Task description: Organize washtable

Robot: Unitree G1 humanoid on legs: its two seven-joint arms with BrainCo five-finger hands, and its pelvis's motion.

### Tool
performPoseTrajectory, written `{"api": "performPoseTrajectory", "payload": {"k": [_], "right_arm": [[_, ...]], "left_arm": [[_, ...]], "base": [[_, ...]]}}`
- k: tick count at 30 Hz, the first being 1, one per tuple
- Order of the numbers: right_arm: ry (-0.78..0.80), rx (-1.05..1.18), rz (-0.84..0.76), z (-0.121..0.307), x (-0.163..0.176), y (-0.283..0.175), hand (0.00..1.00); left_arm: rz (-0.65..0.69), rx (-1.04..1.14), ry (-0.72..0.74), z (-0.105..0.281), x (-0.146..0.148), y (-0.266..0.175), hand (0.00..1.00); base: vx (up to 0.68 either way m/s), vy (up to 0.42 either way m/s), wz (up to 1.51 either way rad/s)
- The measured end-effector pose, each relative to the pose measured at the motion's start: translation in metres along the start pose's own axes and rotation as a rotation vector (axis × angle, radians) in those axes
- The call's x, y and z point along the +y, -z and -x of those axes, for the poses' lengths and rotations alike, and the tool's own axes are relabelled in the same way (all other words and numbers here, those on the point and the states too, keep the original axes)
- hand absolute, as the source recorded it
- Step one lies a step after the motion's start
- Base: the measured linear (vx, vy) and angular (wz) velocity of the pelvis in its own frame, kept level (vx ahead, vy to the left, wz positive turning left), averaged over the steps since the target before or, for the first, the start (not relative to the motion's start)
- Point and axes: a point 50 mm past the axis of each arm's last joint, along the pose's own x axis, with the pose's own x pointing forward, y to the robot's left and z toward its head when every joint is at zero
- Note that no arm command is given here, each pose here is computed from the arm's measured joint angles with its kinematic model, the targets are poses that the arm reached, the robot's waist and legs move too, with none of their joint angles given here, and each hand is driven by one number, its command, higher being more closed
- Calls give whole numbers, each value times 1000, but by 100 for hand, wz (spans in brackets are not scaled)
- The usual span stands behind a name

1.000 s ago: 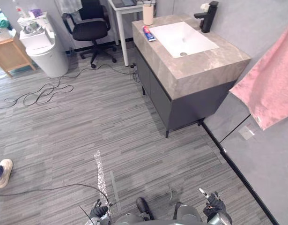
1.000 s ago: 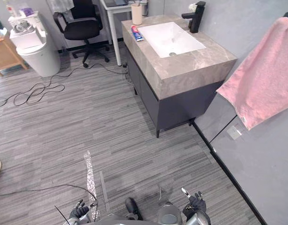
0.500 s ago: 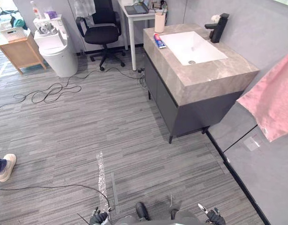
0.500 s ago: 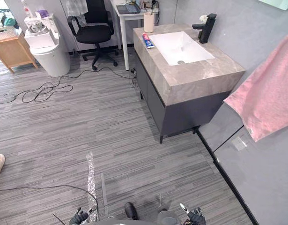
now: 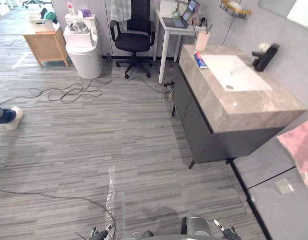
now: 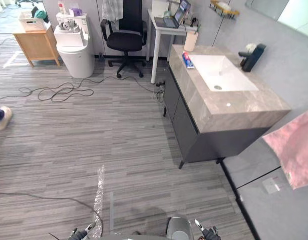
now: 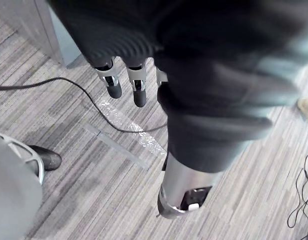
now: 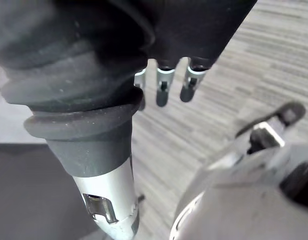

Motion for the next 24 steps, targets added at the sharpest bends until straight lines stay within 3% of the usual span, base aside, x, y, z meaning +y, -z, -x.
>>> {"api": "performPoseTrajectory", "payload": {"k": [6, 11, 19, 24], "right_arm": [[117, 114, -55, 6, -31, 26, 0], [157, 75, -86, 4, -43, 14, 0], [7, -53, -78, -10, 20, -26, 0], [-35, -75, -47, -9, 33, -29, 0]], "left_arm": [[-1, -59, 76, -6, -31, -24, 0], [-17, -34, 38, -4, -16, -13, 0], [47, -58, 0, -3, -2, -17, 0], [47, -54, -3, -3, -1, -16, 0]], "base": [[488, 50, 47], [710, -48, 62], [642, 70, -82], [378, 337, -83]]}}
